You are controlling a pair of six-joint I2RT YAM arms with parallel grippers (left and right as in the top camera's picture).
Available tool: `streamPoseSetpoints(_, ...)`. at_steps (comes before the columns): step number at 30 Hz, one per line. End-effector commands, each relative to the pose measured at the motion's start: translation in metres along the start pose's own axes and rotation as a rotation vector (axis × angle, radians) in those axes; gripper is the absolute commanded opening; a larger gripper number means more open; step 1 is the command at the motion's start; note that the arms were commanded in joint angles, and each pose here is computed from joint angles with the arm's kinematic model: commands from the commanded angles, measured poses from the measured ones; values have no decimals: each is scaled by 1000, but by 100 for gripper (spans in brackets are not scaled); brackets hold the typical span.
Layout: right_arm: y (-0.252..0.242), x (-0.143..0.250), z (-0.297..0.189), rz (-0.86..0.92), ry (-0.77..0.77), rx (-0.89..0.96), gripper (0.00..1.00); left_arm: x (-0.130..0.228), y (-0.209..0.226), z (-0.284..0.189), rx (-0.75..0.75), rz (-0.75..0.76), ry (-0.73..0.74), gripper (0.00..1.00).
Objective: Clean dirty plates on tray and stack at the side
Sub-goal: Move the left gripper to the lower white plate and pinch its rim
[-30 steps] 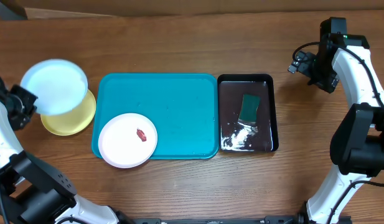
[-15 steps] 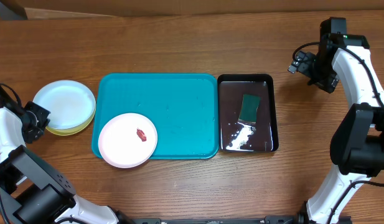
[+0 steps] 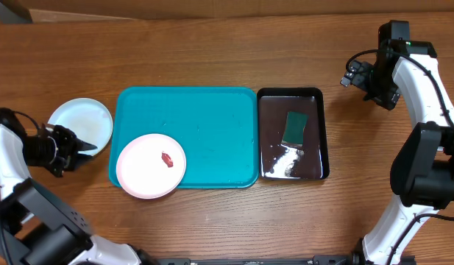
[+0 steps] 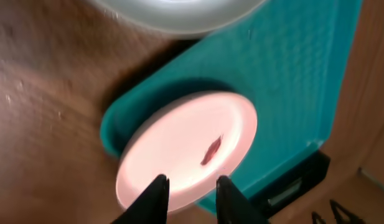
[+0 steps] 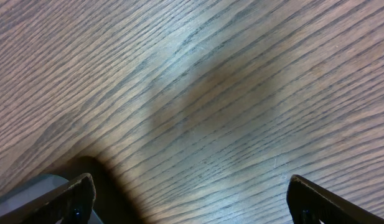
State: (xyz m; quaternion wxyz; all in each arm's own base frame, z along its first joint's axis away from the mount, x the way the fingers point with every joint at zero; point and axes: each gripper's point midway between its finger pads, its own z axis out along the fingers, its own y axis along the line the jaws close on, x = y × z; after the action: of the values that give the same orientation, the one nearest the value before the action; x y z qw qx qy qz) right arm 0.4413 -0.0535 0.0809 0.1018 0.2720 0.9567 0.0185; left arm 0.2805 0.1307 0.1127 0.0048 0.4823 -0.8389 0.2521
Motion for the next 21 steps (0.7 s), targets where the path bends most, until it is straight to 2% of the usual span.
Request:
streamPoseSetpoints(1, 5, -6, -13, -6, -35, -18, 100, 22, -1, -6, -89, 112, -6, 29)
streamPoseSetpoints(4, 5, -6, -13, -6, -35, -18, 100, 40, 14, 6, -230, 125, 40, 29)
streamPoseSetpoints(11, 5, -6, -13, -6, -35, -18, 100, 63, 35, 47, -386, 163, 94, 31)
streamPoseSetpoints(21, 5, -6, -13, -6, -35, -18, 100, 61, 48, 46, -472, 151, 69, 30)
